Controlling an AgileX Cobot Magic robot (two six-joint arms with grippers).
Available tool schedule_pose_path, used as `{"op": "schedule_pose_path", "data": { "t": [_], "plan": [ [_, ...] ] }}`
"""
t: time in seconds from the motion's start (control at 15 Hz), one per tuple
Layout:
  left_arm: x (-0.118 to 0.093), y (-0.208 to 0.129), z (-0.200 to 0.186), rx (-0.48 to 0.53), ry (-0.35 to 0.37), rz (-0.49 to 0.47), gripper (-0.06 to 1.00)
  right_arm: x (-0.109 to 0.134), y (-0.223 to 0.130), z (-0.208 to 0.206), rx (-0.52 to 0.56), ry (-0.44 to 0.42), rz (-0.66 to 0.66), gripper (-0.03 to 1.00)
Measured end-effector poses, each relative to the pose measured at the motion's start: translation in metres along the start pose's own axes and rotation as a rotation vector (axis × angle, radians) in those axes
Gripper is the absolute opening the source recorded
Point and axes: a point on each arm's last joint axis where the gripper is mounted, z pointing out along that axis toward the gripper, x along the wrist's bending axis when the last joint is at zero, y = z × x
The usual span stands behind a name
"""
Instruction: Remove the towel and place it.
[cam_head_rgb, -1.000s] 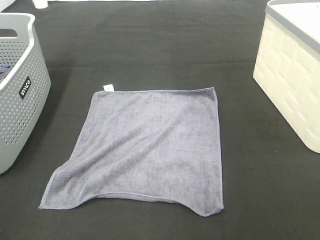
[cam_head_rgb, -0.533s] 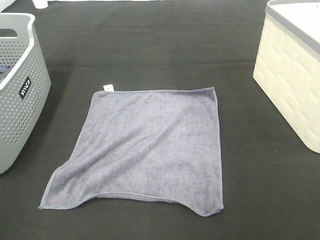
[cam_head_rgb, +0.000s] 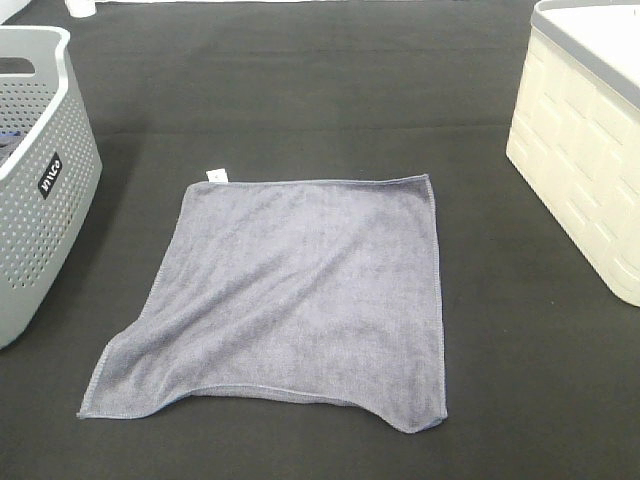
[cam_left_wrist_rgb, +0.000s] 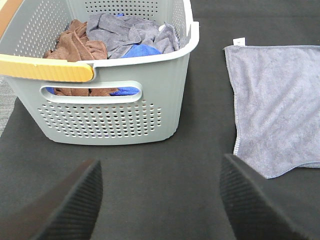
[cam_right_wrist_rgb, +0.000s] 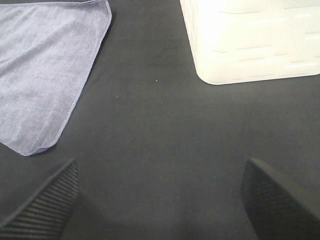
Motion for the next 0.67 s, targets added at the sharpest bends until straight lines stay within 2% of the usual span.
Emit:
{"op": "schedule_pose_path", "data": {
  "t": [0.67],
  "plan": [
    [0.0000,0.0000,0.0000,0.000,0.000,0.000,0.63,0.0000,0.0000,0.0000,0.000,0.000,0.000,0.84]
  ]
}}
